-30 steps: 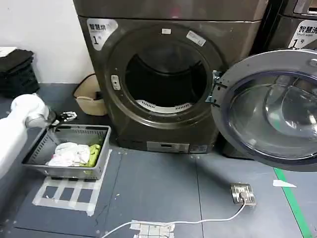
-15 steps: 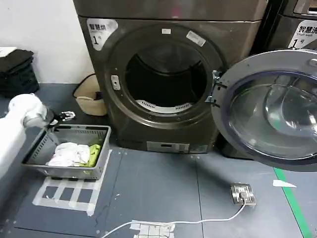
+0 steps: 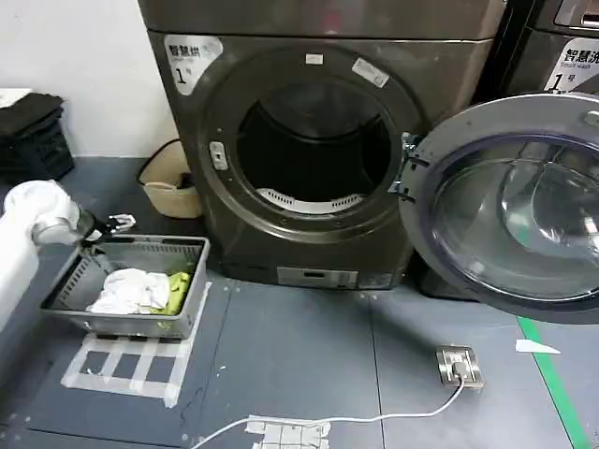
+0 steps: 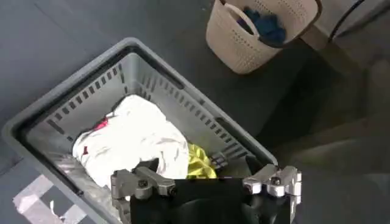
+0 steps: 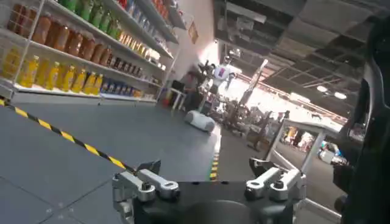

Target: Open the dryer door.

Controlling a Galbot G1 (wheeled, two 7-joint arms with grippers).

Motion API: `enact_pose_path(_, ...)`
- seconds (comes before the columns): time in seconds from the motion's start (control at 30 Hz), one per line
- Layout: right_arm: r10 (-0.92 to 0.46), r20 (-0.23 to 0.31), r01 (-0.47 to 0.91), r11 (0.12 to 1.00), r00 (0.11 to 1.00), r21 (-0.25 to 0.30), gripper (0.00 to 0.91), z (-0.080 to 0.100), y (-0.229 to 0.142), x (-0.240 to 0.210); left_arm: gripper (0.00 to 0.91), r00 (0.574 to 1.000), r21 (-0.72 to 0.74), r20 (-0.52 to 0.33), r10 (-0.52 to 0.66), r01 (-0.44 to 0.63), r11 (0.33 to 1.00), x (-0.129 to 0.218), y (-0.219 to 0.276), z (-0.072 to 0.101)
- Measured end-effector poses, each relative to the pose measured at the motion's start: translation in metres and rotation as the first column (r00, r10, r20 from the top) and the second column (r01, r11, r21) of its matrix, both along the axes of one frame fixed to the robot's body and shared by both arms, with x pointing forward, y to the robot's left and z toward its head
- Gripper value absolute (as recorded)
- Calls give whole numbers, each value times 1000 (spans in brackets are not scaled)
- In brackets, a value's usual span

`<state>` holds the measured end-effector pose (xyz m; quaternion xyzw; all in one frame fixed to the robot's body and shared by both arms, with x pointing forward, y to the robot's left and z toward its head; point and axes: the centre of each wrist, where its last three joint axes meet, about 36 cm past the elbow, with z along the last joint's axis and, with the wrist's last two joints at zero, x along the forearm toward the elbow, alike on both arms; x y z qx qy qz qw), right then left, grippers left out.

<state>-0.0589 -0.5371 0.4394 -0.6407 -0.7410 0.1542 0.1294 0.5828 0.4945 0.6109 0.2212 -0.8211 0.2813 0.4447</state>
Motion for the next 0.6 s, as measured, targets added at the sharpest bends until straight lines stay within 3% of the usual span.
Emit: enact_pose_path(0.6, -1, 1, 1, 1000, 1000, 1, 907, -1, 0, -1, 907, 1000, 14, -6, -7, 7, 1000, -3, -2, -6)
